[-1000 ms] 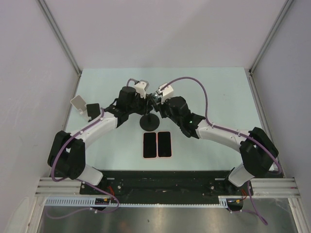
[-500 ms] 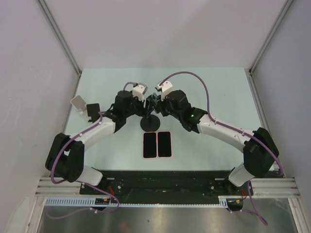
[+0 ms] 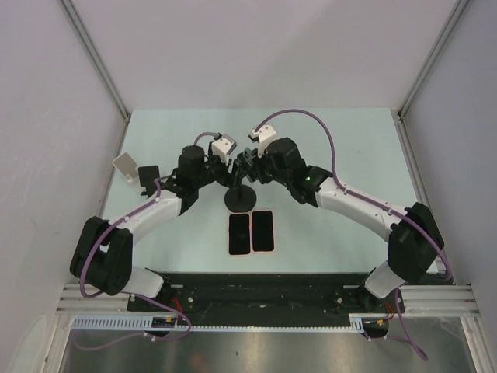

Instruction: Remove the phone from the phone stand

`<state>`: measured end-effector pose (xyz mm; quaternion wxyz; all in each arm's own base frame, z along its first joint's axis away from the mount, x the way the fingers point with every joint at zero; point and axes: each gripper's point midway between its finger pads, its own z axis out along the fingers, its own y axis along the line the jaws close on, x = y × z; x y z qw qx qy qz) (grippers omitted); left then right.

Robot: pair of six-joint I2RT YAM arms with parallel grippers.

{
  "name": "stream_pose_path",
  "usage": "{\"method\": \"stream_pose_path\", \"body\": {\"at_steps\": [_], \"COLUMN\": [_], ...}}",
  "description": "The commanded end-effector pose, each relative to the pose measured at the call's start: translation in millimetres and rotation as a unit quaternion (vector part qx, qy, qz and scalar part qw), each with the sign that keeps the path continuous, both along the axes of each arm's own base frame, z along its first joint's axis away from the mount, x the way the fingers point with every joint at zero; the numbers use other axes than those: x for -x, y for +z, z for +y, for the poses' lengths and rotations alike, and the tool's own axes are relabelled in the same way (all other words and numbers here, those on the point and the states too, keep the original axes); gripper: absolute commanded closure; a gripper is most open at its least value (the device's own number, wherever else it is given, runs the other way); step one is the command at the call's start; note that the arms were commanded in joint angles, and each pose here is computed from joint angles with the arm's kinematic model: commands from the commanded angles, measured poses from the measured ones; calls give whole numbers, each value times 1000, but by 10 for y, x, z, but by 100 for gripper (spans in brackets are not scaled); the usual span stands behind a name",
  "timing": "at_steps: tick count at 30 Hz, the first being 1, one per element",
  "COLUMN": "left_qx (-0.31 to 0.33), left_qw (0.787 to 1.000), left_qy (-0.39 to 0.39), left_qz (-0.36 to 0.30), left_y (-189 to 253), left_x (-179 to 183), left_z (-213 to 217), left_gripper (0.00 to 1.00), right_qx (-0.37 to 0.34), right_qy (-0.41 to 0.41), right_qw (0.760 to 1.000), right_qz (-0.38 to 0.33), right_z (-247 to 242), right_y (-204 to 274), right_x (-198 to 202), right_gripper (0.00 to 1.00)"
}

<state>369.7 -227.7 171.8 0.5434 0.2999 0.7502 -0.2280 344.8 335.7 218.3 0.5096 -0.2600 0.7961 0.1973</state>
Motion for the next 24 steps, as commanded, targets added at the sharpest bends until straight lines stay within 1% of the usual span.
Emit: {"method": "stream_pose_path", "body": {"at_steps": [1, 5, 7, 14, 16, 18, 19, 20, 22, 23, 24], "left_qx": [1, -6, -6, 0, 2, 3, 4, 5, 7, 8, 8], "left_qw": [995, 995, 995, 995, 994, 994, 994, 994, 994, 994, 994], "left_qy": [-51, -50, -49, -67, -75, -81, -84, -87, -88, -88, -88], "left_qz": [-88, -85, -82, -77, -75, -74, -71, -71, -67, -67, -66], "left_y": [410, 344, 327, 328, 329, 324, 309, 320, 302, 308, 309], "left_x": [-7, -20, -36, -61, -46, -47, -41, -37, -35, -36, -37], "left_z": [-102, -99, -105, -187, -213, -232, -244, -253, -259, -261, -265], "left_gripper": [27, 26, 28, 49, 51, 57, 59, 64, 69, 77, 81], "right_qx": [-92, -95, -95, -86, -83, -82, -86, -75, -73, -72, -72], "right_qy": [21, 20, 20, 36, 38, 37, 50, 53, 56, 55, 56], "right_qw": [994, 994, 994, 995, 995, 995, 995, 996, 996, 996, 996], "right_qz": [-54, -50, -48, -38, -31, -31, -28, -15, -13, -10, -9], "right_z": [261, 301, 319, 405, 415, 430, 474, 475, 490, 492, 498], "right_y": [713, 667, 644, 548, 495, 496, 498, 408, 403, 372, 356], "right_x": [-74, -114, -132, -142, -162, -192, -164, -150, -150, -166, -168], "right_gripper": [100, 100, 100, 100, 100, 100, 100, 100, 100, 100, 100]}}
